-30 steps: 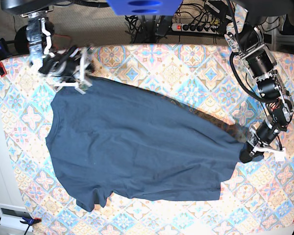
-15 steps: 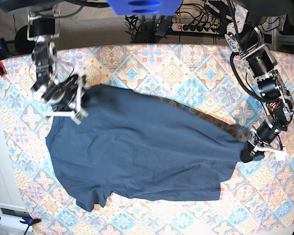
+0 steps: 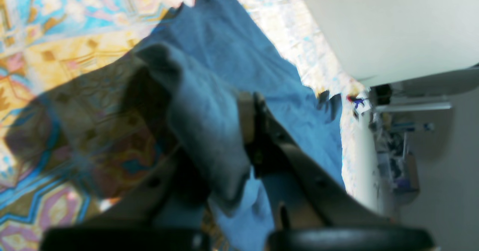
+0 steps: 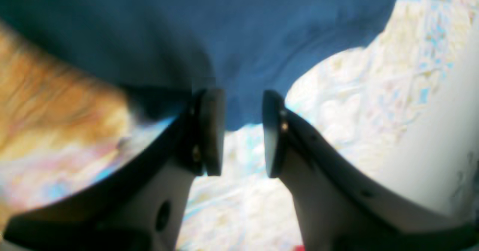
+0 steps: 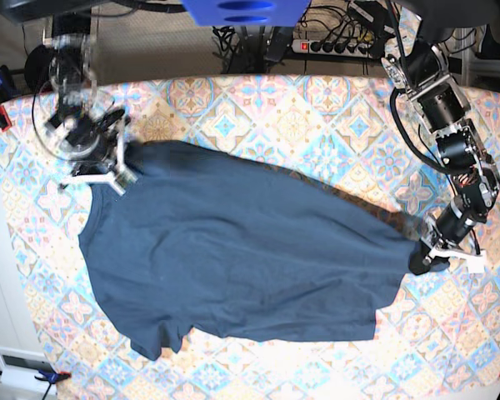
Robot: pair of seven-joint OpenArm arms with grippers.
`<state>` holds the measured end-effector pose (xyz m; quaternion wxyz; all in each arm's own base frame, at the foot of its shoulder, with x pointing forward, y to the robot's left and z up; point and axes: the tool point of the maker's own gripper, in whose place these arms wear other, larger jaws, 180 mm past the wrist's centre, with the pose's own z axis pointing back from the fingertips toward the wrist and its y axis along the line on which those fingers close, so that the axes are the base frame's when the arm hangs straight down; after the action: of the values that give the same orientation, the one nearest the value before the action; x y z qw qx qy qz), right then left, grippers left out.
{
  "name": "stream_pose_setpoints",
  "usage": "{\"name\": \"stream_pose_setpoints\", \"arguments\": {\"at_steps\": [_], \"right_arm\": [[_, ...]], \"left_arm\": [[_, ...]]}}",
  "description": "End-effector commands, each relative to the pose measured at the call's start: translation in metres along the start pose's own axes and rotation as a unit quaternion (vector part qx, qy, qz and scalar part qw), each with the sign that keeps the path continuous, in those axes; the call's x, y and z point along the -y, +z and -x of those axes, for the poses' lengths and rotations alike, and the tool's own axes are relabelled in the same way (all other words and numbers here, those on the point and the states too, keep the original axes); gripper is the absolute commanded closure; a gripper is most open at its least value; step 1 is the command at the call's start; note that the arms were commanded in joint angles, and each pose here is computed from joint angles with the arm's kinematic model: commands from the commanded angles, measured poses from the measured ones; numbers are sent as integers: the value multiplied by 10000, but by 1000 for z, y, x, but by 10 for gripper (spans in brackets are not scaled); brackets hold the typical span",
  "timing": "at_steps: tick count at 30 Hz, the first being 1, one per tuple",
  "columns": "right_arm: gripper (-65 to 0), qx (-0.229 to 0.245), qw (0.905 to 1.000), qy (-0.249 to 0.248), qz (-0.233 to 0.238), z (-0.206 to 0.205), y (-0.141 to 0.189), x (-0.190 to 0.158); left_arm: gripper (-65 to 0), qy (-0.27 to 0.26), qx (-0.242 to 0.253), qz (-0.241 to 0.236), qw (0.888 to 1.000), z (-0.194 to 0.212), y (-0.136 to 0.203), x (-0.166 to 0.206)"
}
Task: Layout the t-shirt on the table in an organized manner, then fold the t-shirt properly
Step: 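Pull both held shirt corners apart to smooth the shirt flat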
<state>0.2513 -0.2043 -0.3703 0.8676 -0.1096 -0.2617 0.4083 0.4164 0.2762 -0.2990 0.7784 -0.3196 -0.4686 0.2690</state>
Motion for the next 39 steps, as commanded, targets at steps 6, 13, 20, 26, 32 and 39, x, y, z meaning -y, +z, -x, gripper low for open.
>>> {"name": "stream_pose_setpoints", "arguments": {"at_steps": [6,13,20,26,32,39], "right_arm": [[-169,143,9975,224,-661,3,0,-57],[-172,463,9953,457,-715,-27,-7,-57],[-174,362,9962,391,-689,-26,-20,-47],[-174,304,9919,638,-1053,-27,-28,-74],[-175,198,9912,811,-1030,-17,-25,-70],[-223,-18,9903,1040,-919,0,-23,-55]], "left_arm": [[0,-151,339,156,9992,-27,4,13],[0,-140,334,164,9992,-26,4,13],[0,-140,310,160,9993,-25,4,13],[0,-128,302,124,9994,-23,5,9],[0,-127,297,118,9994,-22,6,8],[0,-121,294,123,9994,-22,5,9]]}}
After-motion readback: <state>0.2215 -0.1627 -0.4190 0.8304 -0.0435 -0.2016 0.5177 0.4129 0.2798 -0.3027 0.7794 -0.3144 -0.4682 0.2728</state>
